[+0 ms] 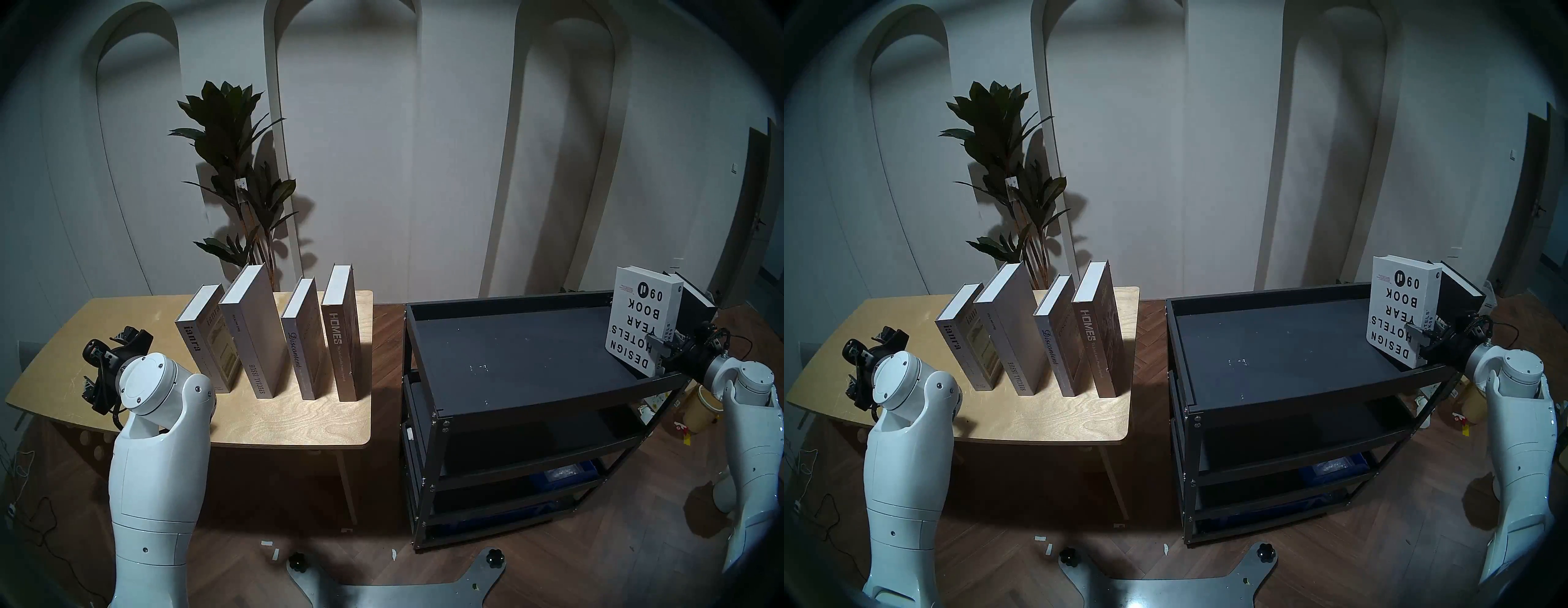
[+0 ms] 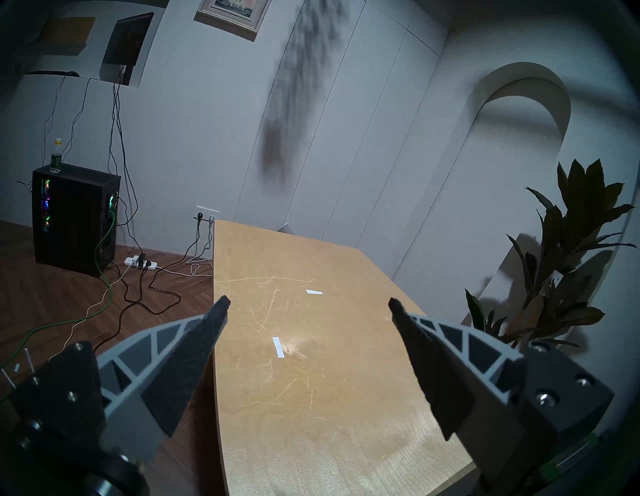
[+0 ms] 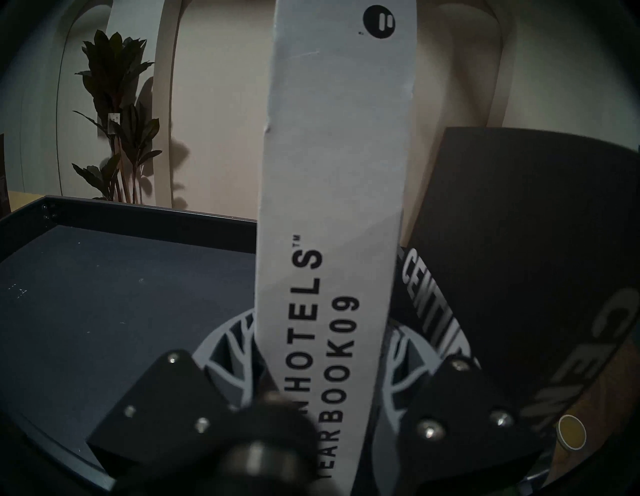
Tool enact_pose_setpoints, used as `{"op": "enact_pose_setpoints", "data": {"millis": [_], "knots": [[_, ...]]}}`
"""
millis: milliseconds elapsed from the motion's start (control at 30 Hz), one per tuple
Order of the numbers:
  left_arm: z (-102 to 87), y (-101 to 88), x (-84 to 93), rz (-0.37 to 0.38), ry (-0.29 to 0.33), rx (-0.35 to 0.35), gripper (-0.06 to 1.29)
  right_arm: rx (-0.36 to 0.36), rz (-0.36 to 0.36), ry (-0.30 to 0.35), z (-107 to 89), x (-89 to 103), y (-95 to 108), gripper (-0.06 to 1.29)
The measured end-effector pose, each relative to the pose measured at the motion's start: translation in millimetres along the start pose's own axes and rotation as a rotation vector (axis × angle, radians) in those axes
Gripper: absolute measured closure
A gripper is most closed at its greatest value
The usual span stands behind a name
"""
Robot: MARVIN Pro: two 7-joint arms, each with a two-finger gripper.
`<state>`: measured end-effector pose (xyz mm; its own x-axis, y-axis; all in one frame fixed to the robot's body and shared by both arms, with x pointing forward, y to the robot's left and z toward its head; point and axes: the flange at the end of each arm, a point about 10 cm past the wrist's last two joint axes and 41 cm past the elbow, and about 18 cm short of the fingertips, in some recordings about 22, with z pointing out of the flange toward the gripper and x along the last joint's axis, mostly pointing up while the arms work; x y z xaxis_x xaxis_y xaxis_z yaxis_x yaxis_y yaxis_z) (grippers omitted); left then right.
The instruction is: Move the books from the display table onto the shelf, standing them upright with spines facing out and tallest at one end
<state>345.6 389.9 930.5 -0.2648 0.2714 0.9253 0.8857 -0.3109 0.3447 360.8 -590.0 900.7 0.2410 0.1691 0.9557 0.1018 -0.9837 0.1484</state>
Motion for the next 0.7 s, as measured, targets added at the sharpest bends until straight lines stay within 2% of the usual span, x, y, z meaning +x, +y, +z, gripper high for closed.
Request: {"op": "enact_pose_setpoints", "data": {"millis": [333,700], "knots": [[-5.1,3.4,-4.1,-0.002,-0.001,-0.013,-0.02,0.002,0.002,-0.028,-15.9,-19.3,4.9,0.79],[-3.2,0.8,-2.1,-0.010,0.006,-0.001,-0.02,-0.010,-0.005,-0.039,-16.4,-25.0,-0.1,0.79]]}}
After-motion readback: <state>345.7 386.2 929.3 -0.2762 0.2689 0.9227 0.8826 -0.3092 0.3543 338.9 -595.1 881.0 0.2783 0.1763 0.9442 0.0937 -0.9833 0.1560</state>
